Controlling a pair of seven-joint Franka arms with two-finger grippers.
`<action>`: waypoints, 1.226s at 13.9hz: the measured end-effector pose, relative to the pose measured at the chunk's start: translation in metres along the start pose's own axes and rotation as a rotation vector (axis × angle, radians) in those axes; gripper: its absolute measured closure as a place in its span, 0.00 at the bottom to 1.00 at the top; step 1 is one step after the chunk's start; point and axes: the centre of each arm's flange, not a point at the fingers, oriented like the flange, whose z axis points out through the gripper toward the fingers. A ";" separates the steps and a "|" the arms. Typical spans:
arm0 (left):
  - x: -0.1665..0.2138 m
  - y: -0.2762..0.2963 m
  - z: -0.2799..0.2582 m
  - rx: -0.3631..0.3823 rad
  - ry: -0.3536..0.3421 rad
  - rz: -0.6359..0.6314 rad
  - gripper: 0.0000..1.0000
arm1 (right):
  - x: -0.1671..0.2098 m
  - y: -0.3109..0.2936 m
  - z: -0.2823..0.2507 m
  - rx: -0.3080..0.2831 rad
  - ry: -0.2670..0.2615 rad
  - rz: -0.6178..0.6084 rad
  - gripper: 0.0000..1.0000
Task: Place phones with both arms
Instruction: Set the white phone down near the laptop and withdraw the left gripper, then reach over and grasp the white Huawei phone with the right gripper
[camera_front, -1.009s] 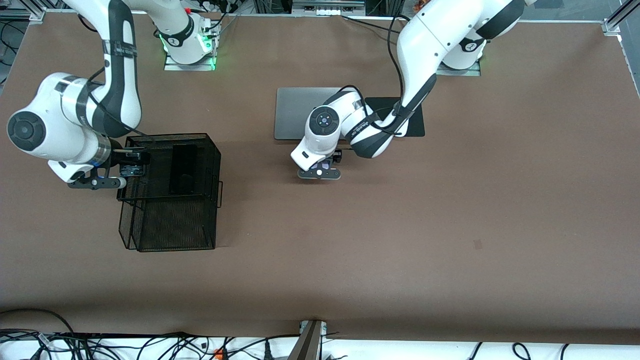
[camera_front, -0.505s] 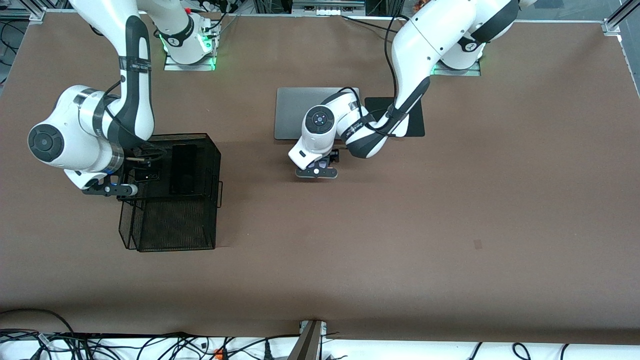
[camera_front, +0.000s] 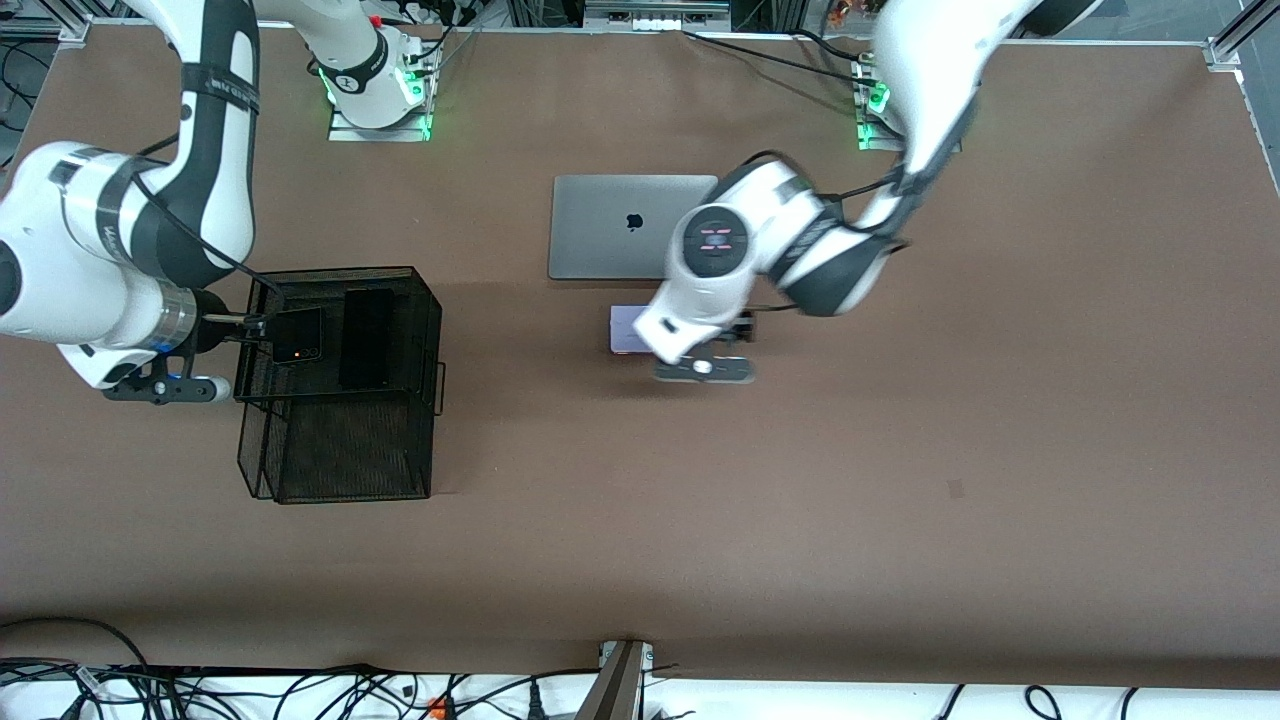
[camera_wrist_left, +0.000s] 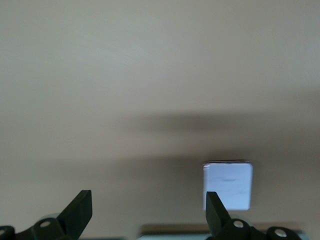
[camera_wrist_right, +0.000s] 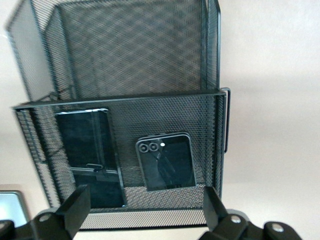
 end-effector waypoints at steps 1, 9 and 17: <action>0.006 -0.033 -0.033 0.017 -0.002 -0.001 0.00 | 0.001 -0.005 -0.008 -0.001 0.009 -0.005 0.00; 0.021 -0.323 -0.174 0.003 -0.068 0.112 0.00 | 0.004 -0.022 -0.021 0.001 0.032 0.018 0.00; -0.040 -0.386 -0.220 0.000 0.117 0.088 0.00 | 0.003 -0.175 -0.024 0.031 -0.036 0.200 0.00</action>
